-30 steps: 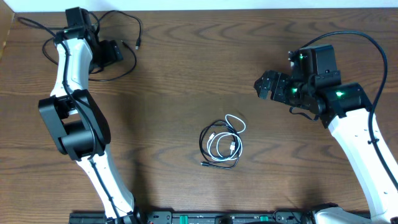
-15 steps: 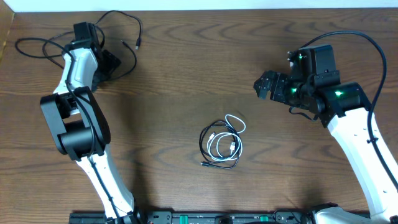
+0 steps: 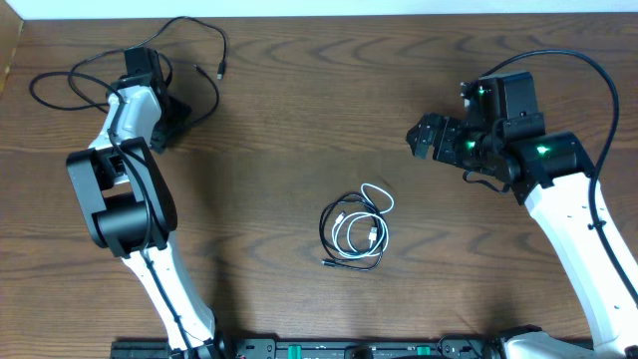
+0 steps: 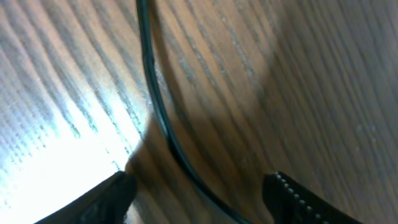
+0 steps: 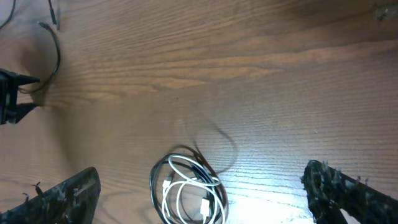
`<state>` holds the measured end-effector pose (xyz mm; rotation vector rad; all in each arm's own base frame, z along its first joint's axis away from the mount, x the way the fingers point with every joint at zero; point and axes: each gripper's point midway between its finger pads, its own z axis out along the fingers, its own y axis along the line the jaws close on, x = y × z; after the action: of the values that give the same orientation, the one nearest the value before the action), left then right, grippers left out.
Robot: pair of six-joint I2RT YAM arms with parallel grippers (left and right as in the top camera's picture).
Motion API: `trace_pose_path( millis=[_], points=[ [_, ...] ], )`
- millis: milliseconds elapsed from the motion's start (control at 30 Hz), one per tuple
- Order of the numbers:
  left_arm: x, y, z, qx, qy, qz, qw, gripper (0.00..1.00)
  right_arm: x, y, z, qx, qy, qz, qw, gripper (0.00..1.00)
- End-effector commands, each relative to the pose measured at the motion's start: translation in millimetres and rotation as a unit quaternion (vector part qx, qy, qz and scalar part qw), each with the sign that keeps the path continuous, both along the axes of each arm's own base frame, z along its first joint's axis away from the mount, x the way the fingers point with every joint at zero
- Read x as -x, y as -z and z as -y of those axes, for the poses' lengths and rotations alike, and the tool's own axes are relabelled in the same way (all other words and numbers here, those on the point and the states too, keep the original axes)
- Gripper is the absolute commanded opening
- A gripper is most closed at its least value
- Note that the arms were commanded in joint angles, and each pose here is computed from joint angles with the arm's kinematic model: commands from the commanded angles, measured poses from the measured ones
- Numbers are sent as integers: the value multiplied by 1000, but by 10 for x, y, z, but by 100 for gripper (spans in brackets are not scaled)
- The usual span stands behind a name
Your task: Untangle cables
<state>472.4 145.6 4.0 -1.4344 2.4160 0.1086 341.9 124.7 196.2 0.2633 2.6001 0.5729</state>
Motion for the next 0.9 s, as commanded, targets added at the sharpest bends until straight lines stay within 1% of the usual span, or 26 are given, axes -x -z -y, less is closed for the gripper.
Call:
trace_pose_path(
  millis=[0, 67, 100, 167, 233, 267, 333, 367, 500, 600, 700, 733, 767, 800, 833, 867],
  points=[
    [56, 308, 20, 14, -9, -20, 1000, 59, -3, 34, -7, 5, 1, -4, 1000, 99],
    [-18, 381, 65, 29, -4, -7, 1000, 48, -2, 35, -8, 5, 1, -4, 1000, 99],
    [-58, 423, 94, 38, 0, 0, 999, 39, -2, 35, -7, 5, 1, -4, 1000, 99],
    [-150, 461, 155, 57, 7, 18, 998, 27, -2, 35, -8, 5, 1, -4, 1000, 99],
    [-254, 463, 194, 69, 14, 39, 997, 20, -1, 35, -8, 5, 1, -4, 1000, 99],
    [-304, 447, 195, 70, 16, 50, 996, 19, -1, 35, -8, 5, 1, -4, 1000, 99],
    [-403, 406, 185, 68, 19, 72, 995, 9, 0, 36, -8, 5, 1, -4, 1000, 99],
    [-459, 380, 190, 70, 22, 85, 994, 8, 3, 38, -7, 5, 1, -5, 1000, 99],
    [-666, 222, 238, 92, 37, 130, 987, 8, 4, 40, -5, 5, 1, -5, 1000, 99],
    [-774, 39, 206, 88, 40, 153, 984, 8, 7, 41, -6, 5, 1, -6, 1000, 99],
    [-822, -167, 144, 75, 39, 171, 982, 17, 12, 45, -5, 6, 1, -7, 1000, 99],
    [-830, -255, 114, 70, 38, 178, 981, 28, 13, 45, -5, 6, 1, -7, 1000, 99],
    [-836, -344, 83, 62, 37, 185, 980, 47, 13, 45, -3, 6, 1, -7, 1000, 99],
    [-847, -443, 66, 55, 43, 192, 979, 63, 12, 45, -5, 6, 1, -7, 1000, 99],
    [-860, -554, 49, 47, 49, 201, 977, 72, 12, 45, -3, 6, 1, -7, 1000, 99],
    [-876, -665, 40, 39, 55, 210, 975, 77, 12, 45, -5, 6, 1, -7, 1000, 99]
  ],
)
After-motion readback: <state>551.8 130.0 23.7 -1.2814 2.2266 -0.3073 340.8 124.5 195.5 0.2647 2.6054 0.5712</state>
